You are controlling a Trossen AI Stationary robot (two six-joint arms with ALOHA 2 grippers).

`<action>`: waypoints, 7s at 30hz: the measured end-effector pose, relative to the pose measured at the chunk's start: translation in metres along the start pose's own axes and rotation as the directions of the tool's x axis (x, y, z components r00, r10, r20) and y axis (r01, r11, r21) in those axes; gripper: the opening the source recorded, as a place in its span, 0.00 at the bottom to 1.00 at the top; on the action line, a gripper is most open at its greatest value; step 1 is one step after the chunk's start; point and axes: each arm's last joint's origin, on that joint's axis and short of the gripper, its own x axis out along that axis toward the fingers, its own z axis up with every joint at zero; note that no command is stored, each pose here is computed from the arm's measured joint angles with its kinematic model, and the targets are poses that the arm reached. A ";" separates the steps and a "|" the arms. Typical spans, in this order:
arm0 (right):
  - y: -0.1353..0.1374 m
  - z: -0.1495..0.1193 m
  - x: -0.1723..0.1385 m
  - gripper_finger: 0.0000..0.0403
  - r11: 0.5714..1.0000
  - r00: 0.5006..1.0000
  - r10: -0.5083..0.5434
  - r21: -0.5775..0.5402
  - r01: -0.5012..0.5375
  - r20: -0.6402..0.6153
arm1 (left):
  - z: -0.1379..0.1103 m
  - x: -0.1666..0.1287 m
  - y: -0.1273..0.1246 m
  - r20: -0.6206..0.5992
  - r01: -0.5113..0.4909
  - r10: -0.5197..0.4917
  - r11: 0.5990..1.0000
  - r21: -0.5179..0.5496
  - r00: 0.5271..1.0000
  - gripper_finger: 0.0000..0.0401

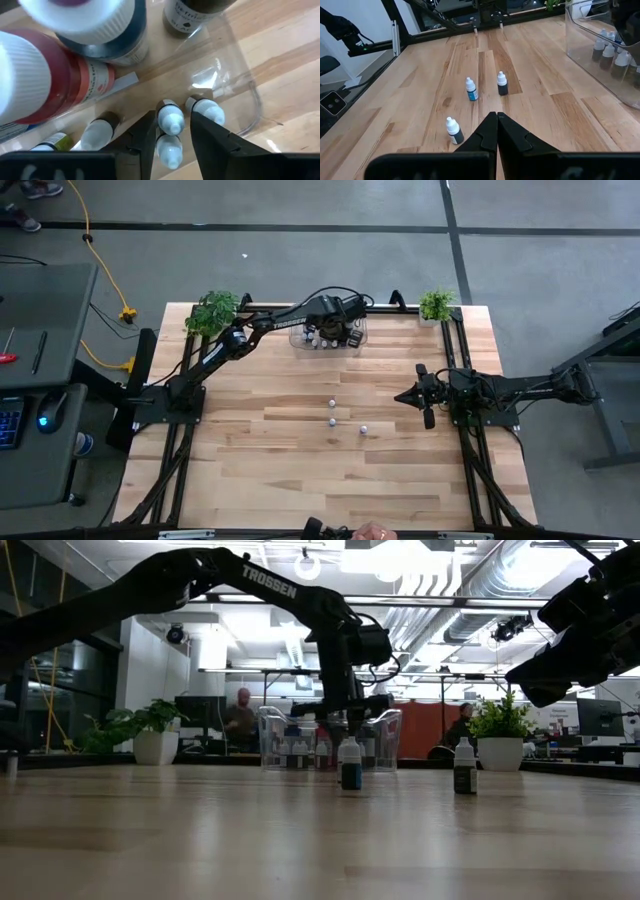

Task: Pick & Place food coloring
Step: Put the bottom small purple food coloring bottle into the transparent bin, then put the right small blue food coloring bottle into the transparent bin

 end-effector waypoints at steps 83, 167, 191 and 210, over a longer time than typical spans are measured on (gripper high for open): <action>0.000 0.000 0.000 0.00 1.000 1.000 0.000 0.000 0.000 -0.001 | -0.209 -0.166 -0.090 -0.163 0.199 -0.285 0.101 0.975 0.945 0.34; 0.000 0.000 0.000 0.00 1.000 1.000 0.000 0.000 0.000 -0.001 | -0.208 -0.044 -0.134 -0.234 0.328 -0.479 0.122 0.937 0.846 0.63; 0.000 0.000 0.000 0.00 1.000 1.000 0.000 0.000 0.000 -0.001 | -0.210 -0.039 -0.135 -0.236 0.341 -0.481 0.143 0.929 0.844 0.41; 0.000 0.000 0.000 0.00 1.000 1.000 0.000 0.000 0.000 -0.001 | -0.210 -0.039 -0.134 -0.236 0.339 -0.471 0.146 0.930 0.850 0.41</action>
